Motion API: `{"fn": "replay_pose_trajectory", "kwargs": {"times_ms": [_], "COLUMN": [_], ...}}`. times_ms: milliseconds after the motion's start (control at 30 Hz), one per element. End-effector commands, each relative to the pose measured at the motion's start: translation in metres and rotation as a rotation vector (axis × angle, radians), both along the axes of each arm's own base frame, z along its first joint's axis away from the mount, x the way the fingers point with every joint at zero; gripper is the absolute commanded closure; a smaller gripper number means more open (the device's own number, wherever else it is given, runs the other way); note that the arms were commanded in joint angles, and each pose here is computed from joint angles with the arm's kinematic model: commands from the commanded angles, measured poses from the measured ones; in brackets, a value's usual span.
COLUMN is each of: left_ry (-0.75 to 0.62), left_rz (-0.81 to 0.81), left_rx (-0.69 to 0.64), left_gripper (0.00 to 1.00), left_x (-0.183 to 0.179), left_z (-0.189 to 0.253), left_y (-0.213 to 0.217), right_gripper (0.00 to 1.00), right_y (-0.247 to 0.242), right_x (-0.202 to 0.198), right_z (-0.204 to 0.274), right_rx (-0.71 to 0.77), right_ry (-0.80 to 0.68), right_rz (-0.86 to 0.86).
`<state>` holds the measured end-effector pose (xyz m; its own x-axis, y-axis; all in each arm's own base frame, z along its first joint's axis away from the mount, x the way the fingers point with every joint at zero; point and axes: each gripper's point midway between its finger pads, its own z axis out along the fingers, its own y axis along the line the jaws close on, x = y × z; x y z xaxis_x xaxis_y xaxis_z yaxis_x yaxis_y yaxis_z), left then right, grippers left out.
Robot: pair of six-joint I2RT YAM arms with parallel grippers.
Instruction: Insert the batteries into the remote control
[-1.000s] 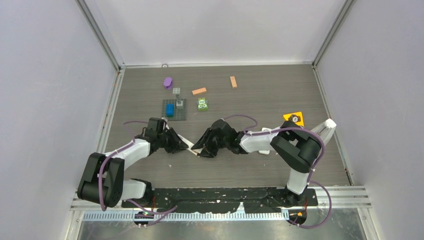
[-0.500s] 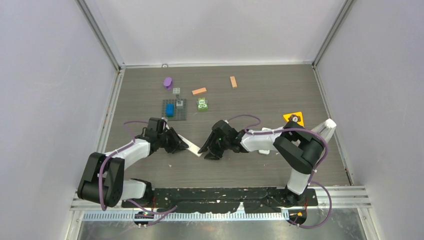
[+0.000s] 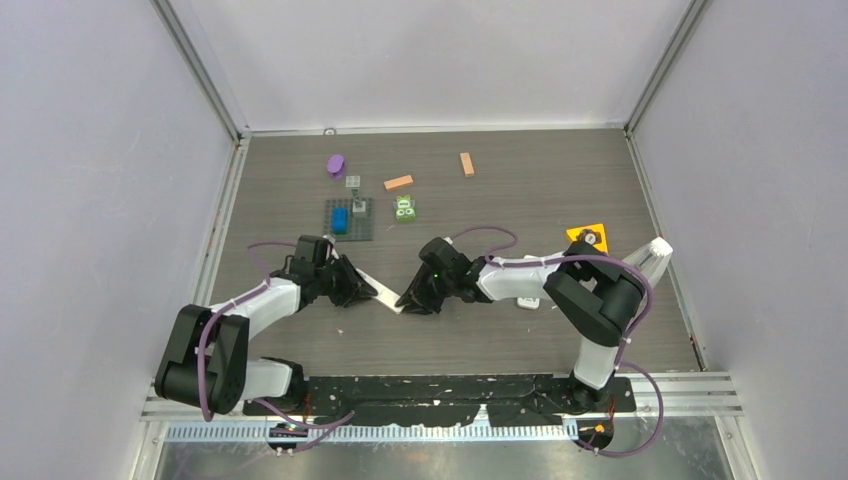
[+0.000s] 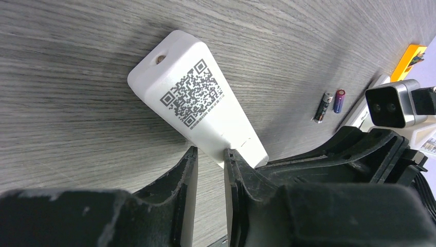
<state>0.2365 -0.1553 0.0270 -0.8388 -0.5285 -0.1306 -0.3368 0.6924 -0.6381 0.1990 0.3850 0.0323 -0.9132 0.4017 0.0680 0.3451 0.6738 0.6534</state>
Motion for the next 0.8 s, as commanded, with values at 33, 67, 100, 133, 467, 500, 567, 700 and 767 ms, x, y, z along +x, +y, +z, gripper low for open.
{"fn": "replay_pose_trajectory", "kwargs": {"times_ms": [33,67,100,133,467,500,567,700,767], "left_ry": [0.041,0.045,0.049,0.053,0.081,0.086,0.096,0.118,0.125], "left_rz": [0.029,0.031,0.034,0.035,0.044,0.046,0.047,0.055,0.062], "left_rx": [0.092,0.093,0.095,0.098,0.107,0.11,0.115,0.127,0.131], "left_gripper": [0.75,0.75,0.75,0.76,0.86,0.87,0.89,0.93,0.95], "left_x": [-0.008,-0.009,-0.009,-0.01,-0.018,-0.018,-0.02,-0.023,-0.025], "left_z": [-0.023,-0.024,-0.025,-0.027,-0.037,-0.038,-0.041,-0.046,-0.049], "left_y": [0.016,0.017,0.017,0.018,0.021,0.021,0.022,0.024,0.025], "right_gripper": [0.73,0.73,0.74,0.74,0.82,0.83,0.83,0.84,0.84], "right_y": [0.004,0.004,0.005,0.005,0.015,0.015,0.015,0.018,0.021], "right_x": [0.002,0.001,0.002,0.002,0.002,0.002,0.002,0.004,0.006], "right_z": [-0.01,-0.011,-0.012,-0.013,-0.024,-0.028,-0.031,-0.034,-0.034], "right_rx": [-0.054,-0.058,-0.063,-0.067,-0.165,-0.181,-0.21,-0.237,-0.239], "right_ry": [-0.008,-0.008,-0.006,-0.005,-0.001,0.0,0.0,0.003,0.008], "right_rz": [0.014,0.014,0.015,0.014,0.065,0.066,0.07,0.065,0.055]}}
